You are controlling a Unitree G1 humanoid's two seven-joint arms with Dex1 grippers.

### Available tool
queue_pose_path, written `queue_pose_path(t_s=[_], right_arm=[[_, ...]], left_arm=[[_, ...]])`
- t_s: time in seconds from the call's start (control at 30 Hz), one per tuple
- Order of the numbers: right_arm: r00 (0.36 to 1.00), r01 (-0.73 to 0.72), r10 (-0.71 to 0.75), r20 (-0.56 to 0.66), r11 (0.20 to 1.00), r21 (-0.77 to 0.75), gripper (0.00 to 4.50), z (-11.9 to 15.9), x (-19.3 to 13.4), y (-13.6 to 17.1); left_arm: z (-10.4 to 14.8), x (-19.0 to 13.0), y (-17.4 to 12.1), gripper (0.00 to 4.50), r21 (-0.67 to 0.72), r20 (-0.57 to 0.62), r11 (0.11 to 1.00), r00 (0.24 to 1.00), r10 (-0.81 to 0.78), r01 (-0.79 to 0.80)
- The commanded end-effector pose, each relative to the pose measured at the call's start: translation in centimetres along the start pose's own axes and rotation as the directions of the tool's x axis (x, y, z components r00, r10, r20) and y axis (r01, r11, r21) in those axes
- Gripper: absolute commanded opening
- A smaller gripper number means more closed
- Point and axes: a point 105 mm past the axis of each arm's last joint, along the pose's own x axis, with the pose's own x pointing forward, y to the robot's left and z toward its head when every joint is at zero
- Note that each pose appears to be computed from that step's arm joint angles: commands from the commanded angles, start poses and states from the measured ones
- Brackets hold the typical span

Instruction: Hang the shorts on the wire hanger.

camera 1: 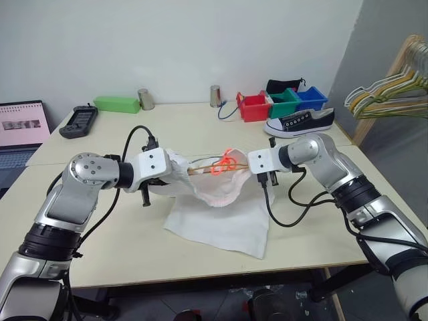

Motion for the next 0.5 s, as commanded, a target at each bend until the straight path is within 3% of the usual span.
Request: queue_pose_path(t_s=[0.03,0.2,0.5], right_arm=[[0.999,0.049,-0.049,-0.003,0.998,-0.033,0.03,0.2,-0.9,-1.5],[0.998,0.06,-0.06,-0.002,0.998,-0.03,0.03,0.2,-0.8,-1.8],[0.997,0.068,-0.07,0.023,0.995,0.078,0.0,-0.4,-1.2,-1.2]], left_arm=[[1.3,-0.6,1.1,0.0,0.045,0.028,0.998,0.999,0.043,-0.044],[1.5,-0.7,1.3,0.0,0.066,0.04,0.996,0.998,0.052,-0.054],[2.7,-2.2,1.6,2.16,0.07,0.108,0.996,0.993,0.047,-0.055]])
